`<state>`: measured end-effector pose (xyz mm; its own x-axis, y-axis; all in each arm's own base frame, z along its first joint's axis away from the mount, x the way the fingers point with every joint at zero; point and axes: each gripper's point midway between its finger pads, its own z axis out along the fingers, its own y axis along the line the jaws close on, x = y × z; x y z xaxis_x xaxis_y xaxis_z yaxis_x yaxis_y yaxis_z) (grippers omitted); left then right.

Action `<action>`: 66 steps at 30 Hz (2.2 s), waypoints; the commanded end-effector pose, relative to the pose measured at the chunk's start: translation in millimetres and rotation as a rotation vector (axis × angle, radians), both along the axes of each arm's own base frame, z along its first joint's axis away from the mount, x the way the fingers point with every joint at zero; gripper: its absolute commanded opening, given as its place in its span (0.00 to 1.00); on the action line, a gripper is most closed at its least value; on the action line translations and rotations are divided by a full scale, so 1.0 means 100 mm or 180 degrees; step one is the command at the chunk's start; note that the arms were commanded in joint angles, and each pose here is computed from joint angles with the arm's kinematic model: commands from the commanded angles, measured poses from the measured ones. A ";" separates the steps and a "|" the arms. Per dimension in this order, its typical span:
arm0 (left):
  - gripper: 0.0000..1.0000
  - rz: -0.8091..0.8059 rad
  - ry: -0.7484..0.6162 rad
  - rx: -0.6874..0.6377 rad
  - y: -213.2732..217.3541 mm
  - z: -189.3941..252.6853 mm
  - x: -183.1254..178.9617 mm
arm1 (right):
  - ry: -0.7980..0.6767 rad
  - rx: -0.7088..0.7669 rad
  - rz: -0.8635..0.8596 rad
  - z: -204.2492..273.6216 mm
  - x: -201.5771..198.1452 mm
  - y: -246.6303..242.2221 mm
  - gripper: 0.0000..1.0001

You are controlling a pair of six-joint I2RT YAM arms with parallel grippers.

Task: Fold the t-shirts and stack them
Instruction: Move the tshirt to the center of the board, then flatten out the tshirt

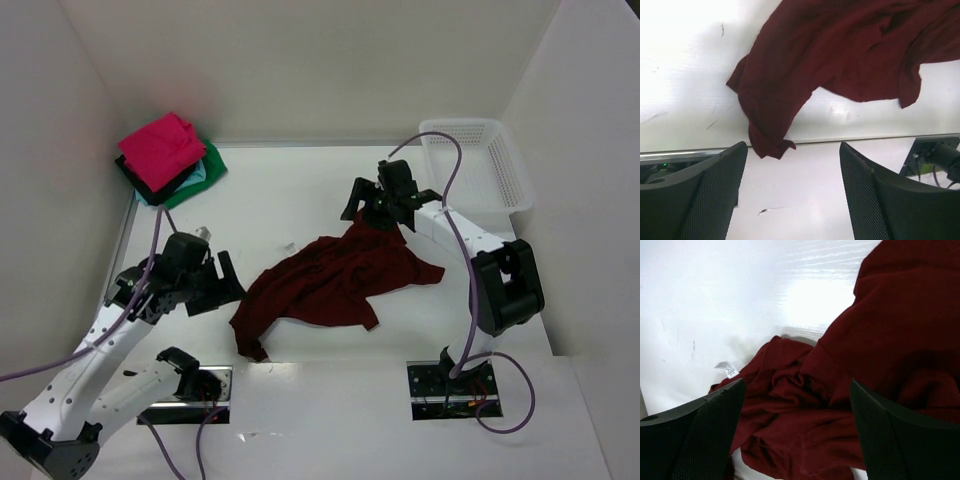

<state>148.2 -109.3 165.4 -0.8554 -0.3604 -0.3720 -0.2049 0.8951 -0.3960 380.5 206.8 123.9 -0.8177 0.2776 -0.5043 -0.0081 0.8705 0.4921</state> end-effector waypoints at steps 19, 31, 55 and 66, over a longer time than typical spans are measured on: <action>0.90 -0.1071 -0.0434 0.0715 -0.59 -0.34 1.83 | 0.0197 -0.0274 -0.0302 -0.21 -0.70 -0.43 0.93; 0.87 -0.2021 -0.0736 0.0195 -1.39 -0.61 2.58 | 0.0174 -0.0280 -0.0546 -0.24 -0.62 -0.48 0.94; 0.70 -0.2645 -0.0435 -0.0413 -2.01 -1.06 2.45 | 0.0507 -0.0484 -0.0757 -0.64 -0.49 -0.70 0.78; 0.19 -0.2483 -0.0396 -0.0323 -2.02 -1.10 2.59 | 0.0428 -0.0504 -0.0803 -0.53 -0.42 -0.71 0.24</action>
